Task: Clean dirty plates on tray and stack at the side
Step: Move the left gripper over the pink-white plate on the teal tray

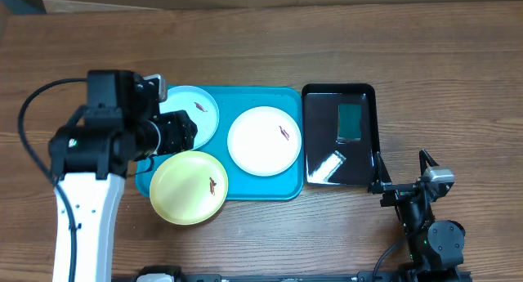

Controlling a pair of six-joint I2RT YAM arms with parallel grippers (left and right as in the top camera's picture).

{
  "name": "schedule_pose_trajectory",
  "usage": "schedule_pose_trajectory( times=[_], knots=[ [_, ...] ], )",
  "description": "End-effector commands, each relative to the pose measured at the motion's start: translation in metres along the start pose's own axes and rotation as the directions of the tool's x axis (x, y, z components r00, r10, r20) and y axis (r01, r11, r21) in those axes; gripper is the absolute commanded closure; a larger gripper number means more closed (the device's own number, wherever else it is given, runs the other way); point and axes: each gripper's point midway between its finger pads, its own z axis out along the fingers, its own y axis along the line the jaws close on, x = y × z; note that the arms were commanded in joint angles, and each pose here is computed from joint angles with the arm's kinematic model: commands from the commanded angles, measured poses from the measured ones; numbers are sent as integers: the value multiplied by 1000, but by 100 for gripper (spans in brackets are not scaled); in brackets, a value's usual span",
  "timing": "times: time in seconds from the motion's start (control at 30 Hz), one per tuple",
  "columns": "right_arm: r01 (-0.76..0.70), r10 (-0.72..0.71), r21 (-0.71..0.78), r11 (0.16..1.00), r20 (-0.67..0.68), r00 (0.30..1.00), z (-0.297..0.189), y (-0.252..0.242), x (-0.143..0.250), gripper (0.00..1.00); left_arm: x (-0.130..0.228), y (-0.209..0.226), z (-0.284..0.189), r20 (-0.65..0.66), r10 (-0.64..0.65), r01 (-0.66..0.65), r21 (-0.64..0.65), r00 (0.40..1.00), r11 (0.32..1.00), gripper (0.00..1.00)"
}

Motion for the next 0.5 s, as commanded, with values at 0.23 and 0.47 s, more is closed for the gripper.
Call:
schedule_pose_trajectory(
  times=[0.23,0.47],
  knots=[
    [-2,-1,-111,994,-19,1000,-1,18,6,0,19,-28,54,-185,85,-85,6,979,996,43],
    [-178,159,-185,967,-111,981,-9,36,3,0,36,-24,92,-267,27,-57,-103,963,993,40]
  ],
)
